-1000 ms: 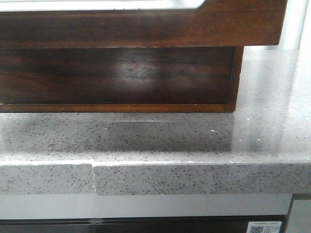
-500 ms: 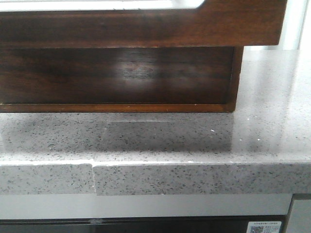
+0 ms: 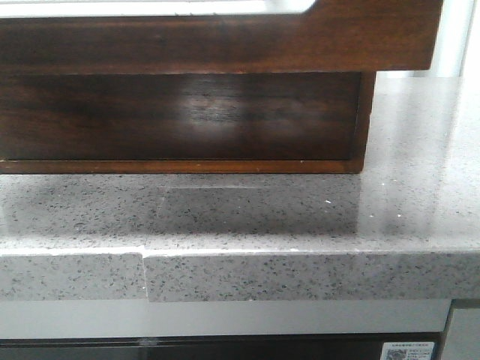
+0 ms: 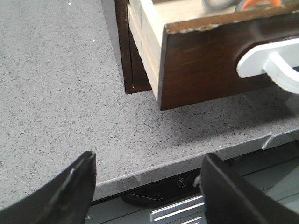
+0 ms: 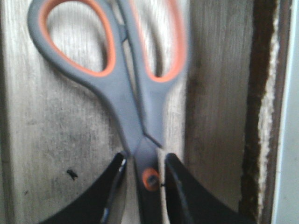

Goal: Put scissors in drawer with both arms
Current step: 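Lower the scissors into the drawer and open the right gripper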

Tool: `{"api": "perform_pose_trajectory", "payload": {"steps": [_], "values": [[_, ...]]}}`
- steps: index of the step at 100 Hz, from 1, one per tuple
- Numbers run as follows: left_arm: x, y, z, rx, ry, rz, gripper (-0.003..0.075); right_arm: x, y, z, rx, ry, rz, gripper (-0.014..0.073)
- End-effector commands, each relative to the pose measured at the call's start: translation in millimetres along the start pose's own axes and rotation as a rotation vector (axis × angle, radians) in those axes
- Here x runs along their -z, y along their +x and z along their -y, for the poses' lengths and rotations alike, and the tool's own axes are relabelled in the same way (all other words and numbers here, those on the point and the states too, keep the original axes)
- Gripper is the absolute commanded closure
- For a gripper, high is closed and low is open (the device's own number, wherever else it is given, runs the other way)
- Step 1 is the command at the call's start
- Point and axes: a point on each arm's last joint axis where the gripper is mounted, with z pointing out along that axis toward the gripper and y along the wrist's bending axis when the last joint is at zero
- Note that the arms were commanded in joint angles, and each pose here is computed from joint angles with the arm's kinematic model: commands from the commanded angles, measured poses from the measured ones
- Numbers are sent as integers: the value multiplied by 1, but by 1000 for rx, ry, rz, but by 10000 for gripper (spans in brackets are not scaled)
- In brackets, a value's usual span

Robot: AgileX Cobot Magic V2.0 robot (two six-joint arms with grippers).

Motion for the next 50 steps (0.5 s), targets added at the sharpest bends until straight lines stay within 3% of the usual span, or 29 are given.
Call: {"api": "perform_pose_trajectory", "payload": {"steps": [1,21,42,50], "values": [[5,-14,0,4,7,89,281,25,8,5,-4,42,-3,403],[5,-14,0,4,7,89,281,44,13,6,-33,70,27,405],[5,-14,0,4,7,89,281,102,34,7,-219,148,133,405],[5,-14,0,4,7,89,281,129,53,10,-354,191,179,405]]}}
